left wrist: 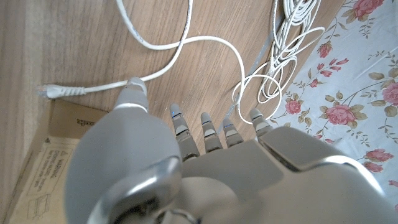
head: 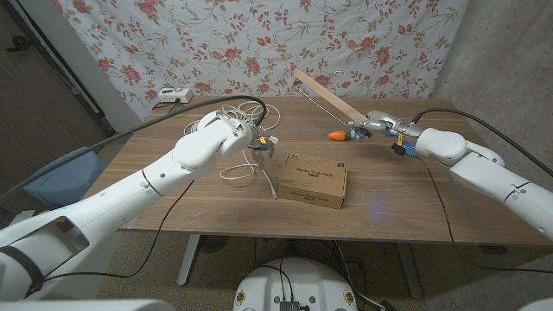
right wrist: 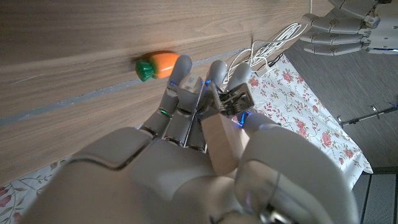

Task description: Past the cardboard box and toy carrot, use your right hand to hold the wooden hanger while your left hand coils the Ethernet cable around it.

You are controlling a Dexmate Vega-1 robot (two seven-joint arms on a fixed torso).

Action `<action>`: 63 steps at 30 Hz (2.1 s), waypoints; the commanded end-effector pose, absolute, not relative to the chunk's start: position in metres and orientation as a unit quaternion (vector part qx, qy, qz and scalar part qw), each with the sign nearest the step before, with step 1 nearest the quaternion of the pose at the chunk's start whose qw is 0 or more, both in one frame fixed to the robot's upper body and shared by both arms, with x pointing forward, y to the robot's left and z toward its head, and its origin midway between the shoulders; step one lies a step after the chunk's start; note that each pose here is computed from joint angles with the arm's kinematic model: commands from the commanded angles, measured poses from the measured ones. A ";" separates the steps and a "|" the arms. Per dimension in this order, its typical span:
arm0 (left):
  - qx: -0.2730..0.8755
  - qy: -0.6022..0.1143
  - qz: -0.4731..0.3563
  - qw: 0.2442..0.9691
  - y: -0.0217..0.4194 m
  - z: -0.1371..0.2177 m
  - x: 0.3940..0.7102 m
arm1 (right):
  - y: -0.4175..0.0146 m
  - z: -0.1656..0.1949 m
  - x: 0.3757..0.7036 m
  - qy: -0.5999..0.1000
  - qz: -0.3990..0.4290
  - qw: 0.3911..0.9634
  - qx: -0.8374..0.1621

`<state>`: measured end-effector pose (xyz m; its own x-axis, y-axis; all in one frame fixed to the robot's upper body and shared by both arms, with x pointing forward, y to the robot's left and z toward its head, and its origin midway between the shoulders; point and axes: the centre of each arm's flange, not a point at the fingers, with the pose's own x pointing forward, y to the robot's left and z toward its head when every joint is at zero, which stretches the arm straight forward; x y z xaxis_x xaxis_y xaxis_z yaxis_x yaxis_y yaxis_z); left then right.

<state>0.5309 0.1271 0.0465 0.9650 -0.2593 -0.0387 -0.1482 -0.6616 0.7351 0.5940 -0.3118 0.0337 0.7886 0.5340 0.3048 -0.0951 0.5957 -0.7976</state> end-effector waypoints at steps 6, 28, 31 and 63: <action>0.925 -0.129 -0.065 0.352 0.129 0.024 0.547 | -0.314 0.024 0.582 -0.270 0.171 0.859 -0.400; 0.930 -0.162 -0.046 0.328 0.131 0.007 0.547 | -0.316 0.018 0.584 -0.273 0.172 0.857 -0.400; 0.931 -0.161 -0.045 0.324 0.131 0.004 0.549 | -0.316 0.019 0.582 -0.274 0.171 0.856 -0.404; 0.911 -0.247 0.012 0.330 0.142 -0.007 0.557 | -0.309 0.030 0.585 -0.271 0.166 0.851 -0.418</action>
